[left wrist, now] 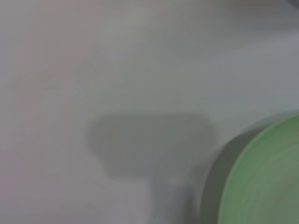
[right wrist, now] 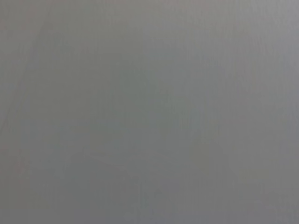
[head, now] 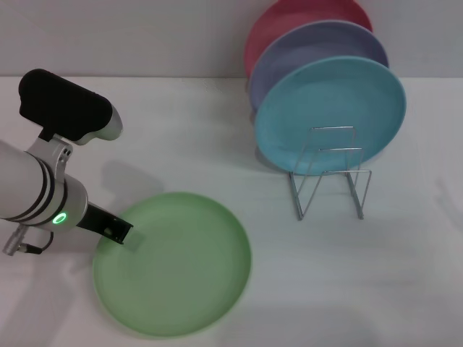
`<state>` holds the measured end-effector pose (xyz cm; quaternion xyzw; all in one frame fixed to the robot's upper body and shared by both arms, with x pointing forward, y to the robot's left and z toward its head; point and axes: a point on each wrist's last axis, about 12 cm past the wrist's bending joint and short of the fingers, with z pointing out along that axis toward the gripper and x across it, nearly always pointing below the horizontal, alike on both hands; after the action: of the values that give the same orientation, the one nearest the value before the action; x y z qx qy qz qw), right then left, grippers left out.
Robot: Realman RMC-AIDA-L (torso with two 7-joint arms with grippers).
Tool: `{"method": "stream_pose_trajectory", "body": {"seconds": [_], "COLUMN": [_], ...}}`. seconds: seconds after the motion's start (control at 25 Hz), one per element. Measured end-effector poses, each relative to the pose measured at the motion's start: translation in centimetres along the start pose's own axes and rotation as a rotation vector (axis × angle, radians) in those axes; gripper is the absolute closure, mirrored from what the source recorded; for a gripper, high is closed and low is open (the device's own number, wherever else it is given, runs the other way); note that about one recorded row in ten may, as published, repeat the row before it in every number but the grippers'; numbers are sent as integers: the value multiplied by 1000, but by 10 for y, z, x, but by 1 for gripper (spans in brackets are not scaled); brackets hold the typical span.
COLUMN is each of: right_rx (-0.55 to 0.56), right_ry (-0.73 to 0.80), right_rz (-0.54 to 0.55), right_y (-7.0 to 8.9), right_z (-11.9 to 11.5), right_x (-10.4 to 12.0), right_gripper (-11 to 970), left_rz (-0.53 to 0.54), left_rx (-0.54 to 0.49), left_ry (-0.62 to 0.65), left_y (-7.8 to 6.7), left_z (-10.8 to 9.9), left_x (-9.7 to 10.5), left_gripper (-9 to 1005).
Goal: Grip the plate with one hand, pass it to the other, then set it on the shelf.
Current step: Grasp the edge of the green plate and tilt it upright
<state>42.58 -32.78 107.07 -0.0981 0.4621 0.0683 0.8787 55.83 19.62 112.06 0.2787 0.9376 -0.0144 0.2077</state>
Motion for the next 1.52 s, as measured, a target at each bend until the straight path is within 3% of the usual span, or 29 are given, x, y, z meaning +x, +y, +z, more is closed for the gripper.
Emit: {"method": "stream_pose_trajectory", "body": {"seconds": [0.56,0.88,1.04,1.16,1.2,1.28,1.36,1.44,1.52], "right_rx": [4,-4,-27,-56,-80,-80,-126,-164,-250], "right_ry": [-4,-19,-56,-107,-138,-138,-95,-45,71], "right_rz": [-1,0,6,29,64,64,200,242,264], "right_y": [-1,0,3,5,7,7,8,12,26], "right_z": [1,6,17,33,49,49,97,119,162], "right_x": [0,0,-1,-3,-3,-3,4,5,1], "right_gripper": [155,155,156,156,156,155,155,156,157], "left_rz": [17,40,26,19,20,24,22,17,9], "left_rx": [-12,-65,-120,-147,-155,-171,-185,-196,-204], "left_ry": [-63,-161,-240,-306,-328,-384,-436,-465,-494], "left_y": [0,4,14,22,24,27,29,31,33], "left_z": [-9,-26,-41,-48,-50,-52,-53,-53,-53], "left_x": [-9,-23,-27,-30,-31,-32,-32,-31,-29], "left_gripper": [905,925,957,961,962,963,963,963,962]}}
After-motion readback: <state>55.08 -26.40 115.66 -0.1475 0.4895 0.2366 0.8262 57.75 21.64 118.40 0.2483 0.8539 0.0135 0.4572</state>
